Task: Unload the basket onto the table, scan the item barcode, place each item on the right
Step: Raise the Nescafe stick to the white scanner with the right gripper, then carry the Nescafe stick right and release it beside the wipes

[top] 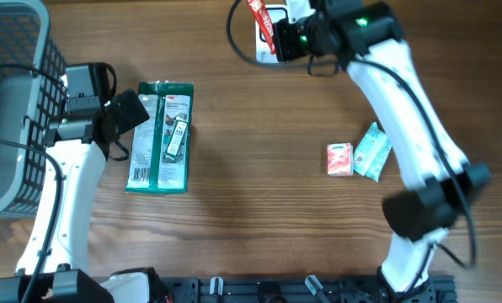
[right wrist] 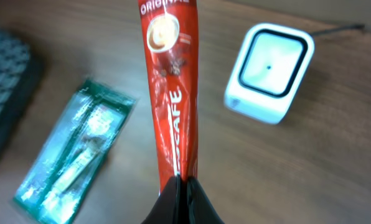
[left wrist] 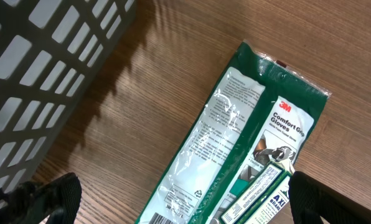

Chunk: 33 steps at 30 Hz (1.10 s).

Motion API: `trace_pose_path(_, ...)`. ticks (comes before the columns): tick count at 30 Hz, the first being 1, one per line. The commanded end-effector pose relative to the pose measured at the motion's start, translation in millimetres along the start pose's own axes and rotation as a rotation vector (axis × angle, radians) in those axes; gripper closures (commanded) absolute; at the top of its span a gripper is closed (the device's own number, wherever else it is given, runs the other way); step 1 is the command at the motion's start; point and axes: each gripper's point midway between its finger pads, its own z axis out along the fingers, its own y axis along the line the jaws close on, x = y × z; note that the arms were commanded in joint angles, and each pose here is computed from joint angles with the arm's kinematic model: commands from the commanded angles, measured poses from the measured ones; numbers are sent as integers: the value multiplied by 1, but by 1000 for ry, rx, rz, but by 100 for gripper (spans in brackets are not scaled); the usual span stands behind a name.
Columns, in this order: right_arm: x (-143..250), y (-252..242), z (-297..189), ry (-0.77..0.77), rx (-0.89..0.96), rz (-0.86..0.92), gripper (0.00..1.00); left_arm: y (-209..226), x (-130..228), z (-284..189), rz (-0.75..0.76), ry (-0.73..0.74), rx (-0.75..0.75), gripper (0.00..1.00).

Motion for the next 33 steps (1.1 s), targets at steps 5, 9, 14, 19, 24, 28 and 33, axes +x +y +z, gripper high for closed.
trace_pose_path(5,26,-67,100,82,38,141,96,1,-3,-2,-14,-9,3,0)
trace_pose_path(9,37,-79,130,99,14,160,96,1,-3,-2,-14,-9,3,0)
trace_pose_path(14,36,-85,142,81,15,156,96,1,-3,-2,-14,-9,3,0)
trace_pose_path(19,33,-85,143,67,15,154,96,1,-3,-2,-15,-10,4,0)
trace_pose_path(24,39,-88,145,80,28,204,96,1,-3,-2,-14,-10,4,0)
trace_pose_path(28,44,-88,144,101,32,222,96,1,-3,-2,-15,-10,4,0)
trace_pose_path(33,14,-76,89,33,29,198,95,1,-3,-2,-14,-10,4,0)
